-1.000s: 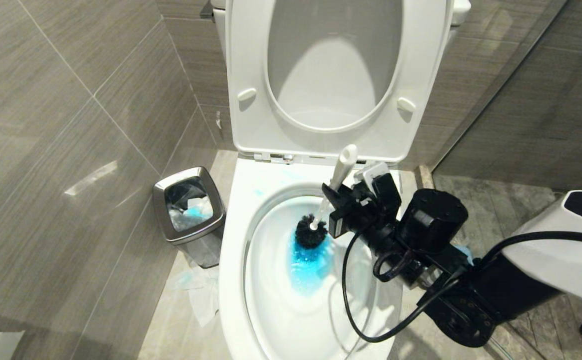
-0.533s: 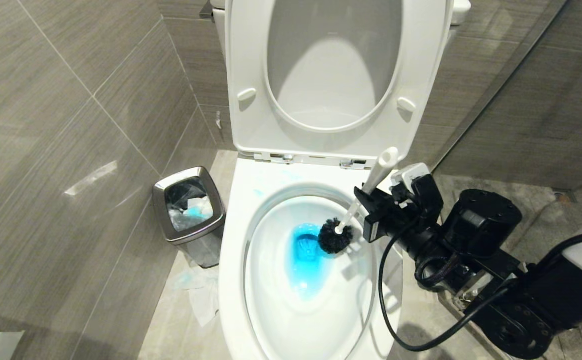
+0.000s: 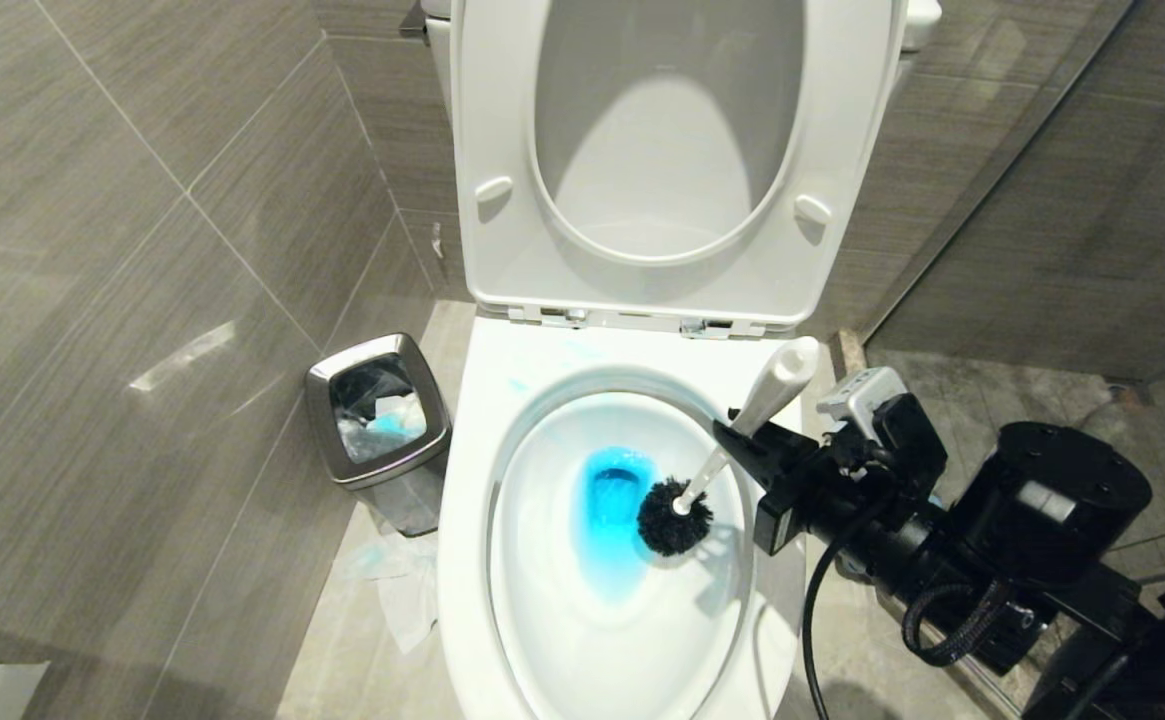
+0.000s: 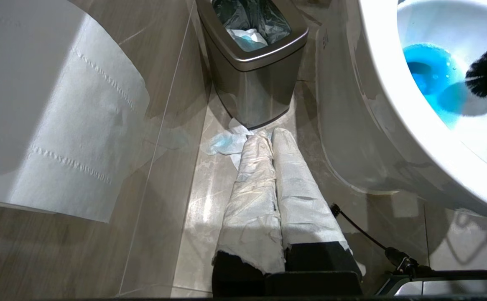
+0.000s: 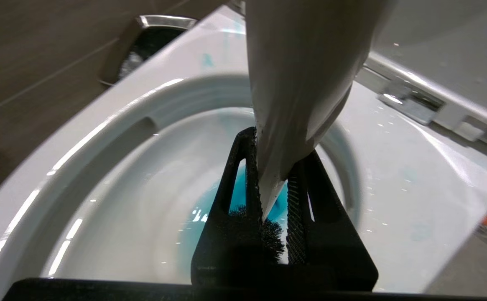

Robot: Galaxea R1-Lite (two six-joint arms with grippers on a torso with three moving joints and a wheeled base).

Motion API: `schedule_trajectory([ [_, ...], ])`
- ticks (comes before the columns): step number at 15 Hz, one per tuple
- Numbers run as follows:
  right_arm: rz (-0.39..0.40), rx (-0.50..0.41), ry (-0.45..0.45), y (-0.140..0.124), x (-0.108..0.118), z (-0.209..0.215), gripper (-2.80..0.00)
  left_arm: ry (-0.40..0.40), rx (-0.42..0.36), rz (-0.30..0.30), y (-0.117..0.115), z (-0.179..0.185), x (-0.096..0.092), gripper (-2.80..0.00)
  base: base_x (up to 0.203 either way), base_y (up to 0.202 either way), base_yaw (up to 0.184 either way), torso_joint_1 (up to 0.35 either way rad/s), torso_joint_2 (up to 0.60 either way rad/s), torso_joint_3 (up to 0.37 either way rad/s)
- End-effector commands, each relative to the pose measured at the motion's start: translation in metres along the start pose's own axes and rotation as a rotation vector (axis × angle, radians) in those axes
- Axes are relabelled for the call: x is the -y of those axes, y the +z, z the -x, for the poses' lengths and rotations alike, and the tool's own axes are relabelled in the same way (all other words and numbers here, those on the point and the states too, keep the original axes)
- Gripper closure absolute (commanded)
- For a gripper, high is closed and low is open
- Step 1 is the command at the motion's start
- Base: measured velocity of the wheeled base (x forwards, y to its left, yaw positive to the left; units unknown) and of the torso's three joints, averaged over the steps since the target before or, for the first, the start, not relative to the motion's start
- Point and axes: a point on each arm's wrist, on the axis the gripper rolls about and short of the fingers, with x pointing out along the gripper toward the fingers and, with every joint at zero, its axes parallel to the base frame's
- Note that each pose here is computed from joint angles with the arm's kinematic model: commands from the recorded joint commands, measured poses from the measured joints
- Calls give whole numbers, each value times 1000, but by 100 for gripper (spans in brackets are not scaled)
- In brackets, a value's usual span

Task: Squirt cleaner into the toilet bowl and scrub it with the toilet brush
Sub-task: Scrub the toilet bowl

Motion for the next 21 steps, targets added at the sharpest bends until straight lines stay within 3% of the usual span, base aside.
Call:
schedule_trajectory([
  [1,-9,23,66,7,-19,5,0,0,0,0,0,0,0,0,0,0,0,0,0,0],
  [5,-16,19,88,-2,-29,-16,0,0,0,0,0,0,0,0,0,0,0,0,0,0],
  [10,-5,31,-5,-10,-4,-41,0,0,0,0,0,0,0,0,0,0,0,0,0,0],
  [21,-9,-79,1,-109,-17,-118,0,0,0,0,0,0,0,0,0,0,0,0,0,0],
])
